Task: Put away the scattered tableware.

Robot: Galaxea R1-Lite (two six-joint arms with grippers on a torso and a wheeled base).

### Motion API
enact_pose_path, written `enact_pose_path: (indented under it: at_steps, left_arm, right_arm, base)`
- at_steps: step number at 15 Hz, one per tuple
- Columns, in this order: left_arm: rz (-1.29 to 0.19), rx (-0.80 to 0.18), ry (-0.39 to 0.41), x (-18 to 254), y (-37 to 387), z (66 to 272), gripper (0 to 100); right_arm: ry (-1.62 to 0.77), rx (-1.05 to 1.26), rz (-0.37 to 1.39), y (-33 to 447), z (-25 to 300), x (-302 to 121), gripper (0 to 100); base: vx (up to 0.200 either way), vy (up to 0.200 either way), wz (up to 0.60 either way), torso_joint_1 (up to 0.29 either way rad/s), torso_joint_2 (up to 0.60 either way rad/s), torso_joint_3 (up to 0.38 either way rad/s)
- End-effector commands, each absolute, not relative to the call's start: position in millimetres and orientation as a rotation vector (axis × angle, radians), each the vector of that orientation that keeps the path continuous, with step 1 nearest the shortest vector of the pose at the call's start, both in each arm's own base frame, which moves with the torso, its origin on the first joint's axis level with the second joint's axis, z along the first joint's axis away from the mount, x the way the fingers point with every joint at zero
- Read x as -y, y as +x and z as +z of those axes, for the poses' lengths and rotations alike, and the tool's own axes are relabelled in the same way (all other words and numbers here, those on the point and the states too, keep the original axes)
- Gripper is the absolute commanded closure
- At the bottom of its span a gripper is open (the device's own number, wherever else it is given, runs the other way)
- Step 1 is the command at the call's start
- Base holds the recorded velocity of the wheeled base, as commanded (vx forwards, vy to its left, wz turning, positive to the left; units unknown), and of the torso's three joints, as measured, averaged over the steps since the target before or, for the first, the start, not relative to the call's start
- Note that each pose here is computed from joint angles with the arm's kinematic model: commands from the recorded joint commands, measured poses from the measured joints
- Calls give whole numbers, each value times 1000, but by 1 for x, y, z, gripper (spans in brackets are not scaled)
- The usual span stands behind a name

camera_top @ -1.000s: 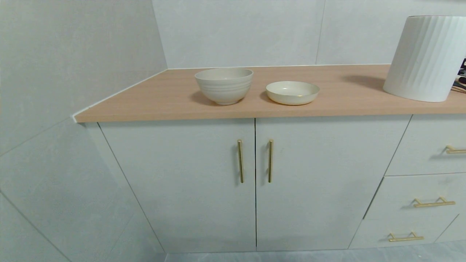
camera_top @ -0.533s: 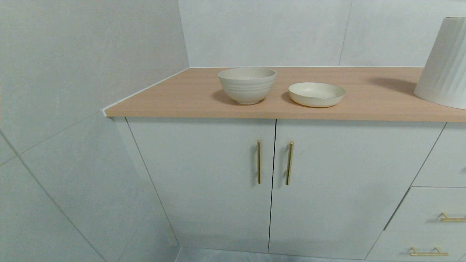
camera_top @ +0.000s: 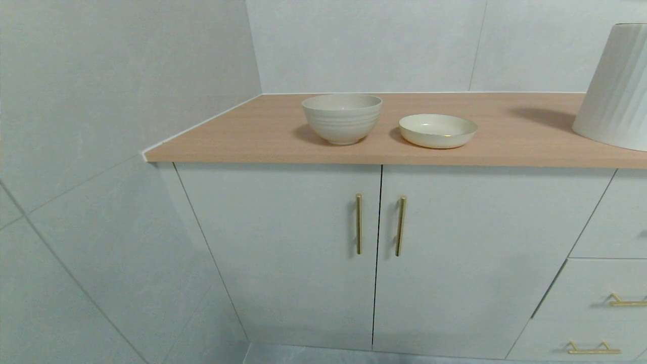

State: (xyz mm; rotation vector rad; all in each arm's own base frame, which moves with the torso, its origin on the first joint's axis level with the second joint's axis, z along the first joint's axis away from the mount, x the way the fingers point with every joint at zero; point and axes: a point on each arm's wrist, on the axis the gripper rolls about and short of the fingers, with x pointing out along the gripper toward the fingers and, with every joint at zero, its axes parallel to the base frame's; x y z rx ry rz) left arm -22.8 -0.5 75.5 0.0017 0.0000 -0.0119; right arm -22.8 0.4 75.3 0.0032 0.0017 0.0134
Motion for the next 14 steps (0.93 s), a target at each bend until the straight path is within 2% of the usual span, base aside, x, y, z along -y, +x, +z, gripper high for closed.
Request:
enact_pose_path:
  at_steps: [1, 12, 14]
  left_arm:
    - [-12, 0, 2, 0, -23, 75, 0]
    - [-11, 0, 2, 1, -23, 75, 0]
    - [-11, 0, 3, 1, -23, 75, 0]
  right_arm:
    - [3, -2, 14, -23, 75, 0, 0]
    - [-3, 17, 18, -24, 79, 0, 0]
    - [98, 143, 124, -36, 133, -2, 0]
  base:
    - [0, 0, 0, 0, 0, 0]
    - [0, 0, 0, 0, 0, 0]
    - [0, 0, 0, 0, 0, 0]
